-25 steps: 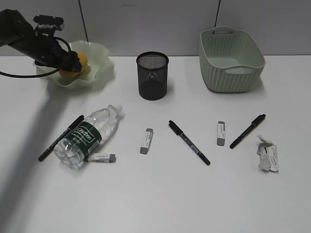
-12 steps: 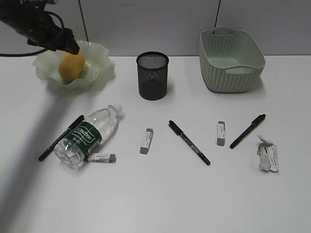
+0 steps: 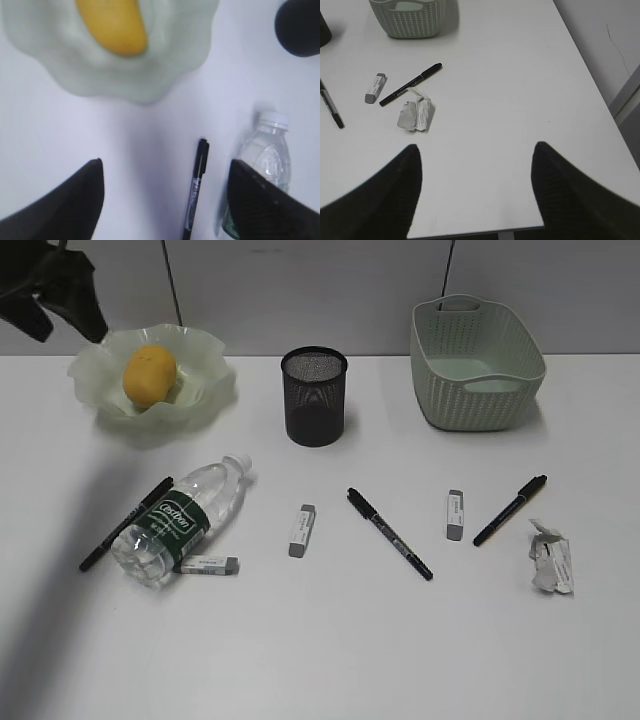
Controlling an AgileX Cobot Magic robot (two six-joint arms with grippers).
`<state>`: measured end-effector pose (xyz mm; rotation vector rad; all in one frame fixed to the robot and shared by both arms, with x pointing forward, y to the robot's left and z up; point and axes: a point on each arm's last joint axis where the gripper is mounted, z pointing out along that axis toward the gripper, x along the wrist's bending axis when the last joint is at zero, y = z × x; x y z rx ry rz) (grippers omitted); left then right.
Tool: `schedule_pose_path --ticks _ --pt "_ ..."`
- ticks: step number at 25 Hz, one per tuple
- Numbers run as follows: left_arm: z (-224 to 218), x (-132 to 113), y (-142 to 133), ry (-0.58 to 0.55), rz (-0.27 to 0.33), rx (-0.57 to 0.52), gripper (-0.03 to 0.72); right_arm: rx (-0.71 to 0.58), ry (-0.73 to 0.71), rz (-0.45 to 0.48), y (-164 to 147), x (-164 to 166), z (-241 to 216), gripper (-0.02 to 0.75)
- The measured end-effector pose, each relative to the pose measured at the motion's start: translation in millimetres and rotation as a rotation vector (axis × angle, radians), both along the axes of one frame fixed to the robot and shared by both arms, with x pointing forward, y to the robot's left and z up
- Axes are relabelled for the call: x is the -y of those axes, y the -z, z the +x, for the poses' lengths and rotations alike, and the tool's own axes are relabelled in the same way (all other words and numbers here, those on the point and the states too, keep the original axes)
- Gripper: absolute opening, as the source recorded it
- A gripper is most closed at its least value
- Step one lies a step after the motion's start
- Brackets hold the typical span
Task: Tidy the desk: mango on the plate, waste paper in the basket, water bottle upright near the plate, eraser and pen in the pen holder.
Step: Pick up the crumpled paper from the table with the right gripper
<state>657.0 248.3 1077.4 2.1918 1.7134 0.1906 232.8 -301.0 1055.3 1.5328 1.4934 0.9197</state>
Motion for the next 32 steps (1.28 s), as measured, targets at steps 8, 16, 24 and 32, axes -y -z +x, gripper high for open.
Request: schedule_pose_path --ticks 8,16,24,32 --pt "-47 -9 -22 -0.086 0.021 -0.010 0.571 0.000 0.000 0.000 0 0 0 0.543" --pt "-147 -18 -11 -0.095 0.029 -0.041 0.542 0.000 0.000 0.000 0 0 0 0.543" --pt "-254 -28 -25 -0.129 -0.043 0.324 0.538 0.000 0.000 0.000 0 0 0 0.543" --pt "-349 -36 -20 -0.128 -0.100 0.589 0.534 0.000 0.000 0.000 0 0 0 0.543"
